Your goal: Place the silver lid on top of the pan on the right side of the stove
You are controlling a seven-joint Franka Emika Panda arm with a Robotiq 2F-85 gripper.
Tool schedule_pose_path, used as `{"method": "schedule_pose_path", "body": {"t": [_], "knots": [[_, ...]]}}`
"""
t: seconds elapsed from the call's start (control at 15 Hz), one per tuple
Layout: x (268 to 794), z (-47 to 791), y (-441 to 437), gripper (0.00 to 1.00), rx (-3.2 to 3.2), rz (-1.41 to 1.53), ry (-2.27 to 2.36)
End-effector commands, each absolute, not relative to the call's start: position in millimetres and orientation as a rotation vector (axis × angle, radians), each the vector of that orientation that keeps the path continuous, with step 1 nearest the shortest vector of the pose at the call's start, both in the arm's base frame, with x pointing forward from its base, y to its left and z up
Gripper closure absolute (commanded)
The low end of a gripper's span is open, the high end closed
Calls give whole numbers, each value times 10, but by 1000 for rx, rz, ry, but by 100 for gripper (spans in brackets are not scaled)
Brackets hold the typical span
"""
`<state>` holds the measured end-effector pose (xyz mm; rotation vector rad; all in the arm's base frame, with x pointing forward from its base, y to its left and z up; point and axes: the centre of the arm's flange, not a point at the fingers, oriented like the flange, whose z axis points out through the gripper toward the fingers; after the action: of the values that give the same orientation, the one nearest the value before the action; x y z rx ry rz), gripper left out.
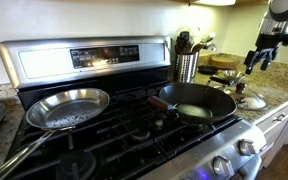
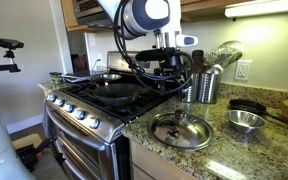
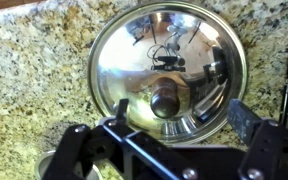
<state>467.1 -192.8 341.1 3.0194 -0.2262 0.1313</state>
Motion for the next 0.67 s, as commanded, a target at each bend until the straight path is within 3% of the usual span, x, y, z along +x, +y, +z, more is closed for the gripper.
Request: {"method": "schedule_pose_path", "body": {"t": [0.0,0.6], "knots": [[4895,3180,-2109,0,3007,108,-292],[5203,2628,-2214,0,3037,48,-384]]}}
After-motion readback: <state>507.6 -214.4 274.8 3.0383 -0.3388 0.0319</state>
